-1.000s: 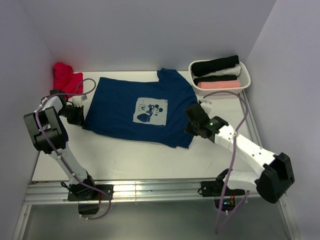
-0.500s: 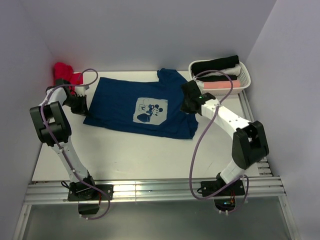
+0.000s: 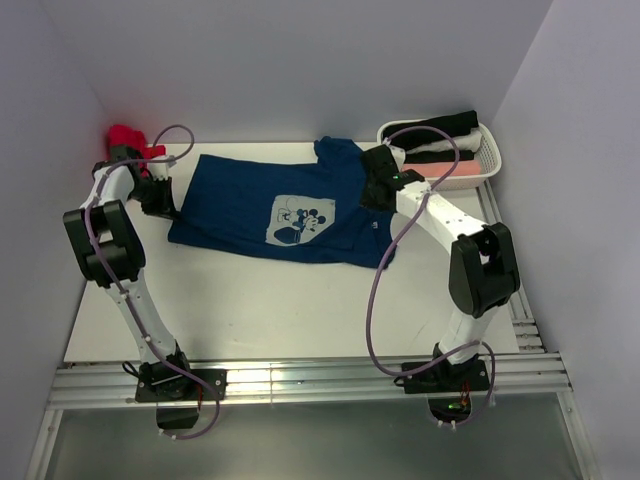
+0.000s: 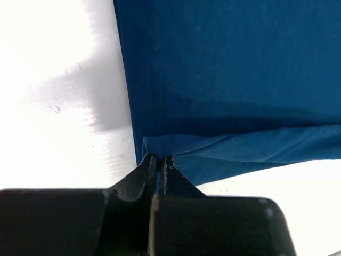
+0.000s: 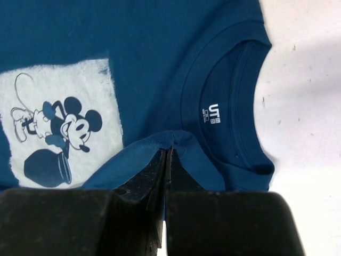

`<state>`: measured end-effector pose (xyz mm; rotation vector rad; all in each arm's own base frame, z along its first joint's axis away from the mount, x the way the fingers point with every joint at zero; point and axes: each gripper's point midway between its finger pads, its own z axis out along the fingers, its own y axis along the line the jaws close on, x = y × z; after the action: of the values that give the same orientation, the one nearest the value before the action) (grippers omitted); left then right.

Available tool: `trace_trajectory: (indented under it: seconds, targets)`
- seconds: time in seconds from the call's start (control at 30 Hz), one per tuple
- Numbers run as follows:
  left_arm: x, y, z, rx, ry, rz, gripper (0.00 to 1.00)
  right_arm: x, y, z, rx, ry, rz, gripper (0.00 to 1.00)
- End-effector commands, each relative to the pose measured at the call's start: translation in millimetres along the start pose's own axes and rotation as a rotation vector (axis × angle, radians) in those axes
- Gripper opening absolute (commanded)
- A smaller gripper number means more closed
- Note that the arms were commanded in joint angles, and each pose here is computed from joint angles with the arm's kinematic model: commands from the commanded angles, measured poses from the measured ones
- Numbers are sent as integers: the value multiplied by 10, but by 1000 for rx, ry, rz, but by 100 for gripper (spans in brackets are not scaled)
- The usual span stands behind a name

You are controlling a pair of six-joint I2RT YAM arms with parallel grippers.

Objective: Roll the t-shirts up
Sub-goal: Fold the tshirt

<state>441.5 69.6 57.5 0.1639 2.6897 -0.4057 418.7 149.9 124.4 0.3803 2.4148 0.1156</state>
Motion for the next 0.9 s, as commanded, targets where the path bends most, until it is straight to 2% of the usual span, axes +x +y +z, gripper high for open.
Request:
trace_trajectory:
  seconds: [0.0,0.87]
  targets:
    - [-128,40,-2,-26,-17,-12,0,-216,34,2,-7,-45,5,0]
    - [-279,50,87,-42,-43,-46,0,-419,-303,18,39,-114,100,0]
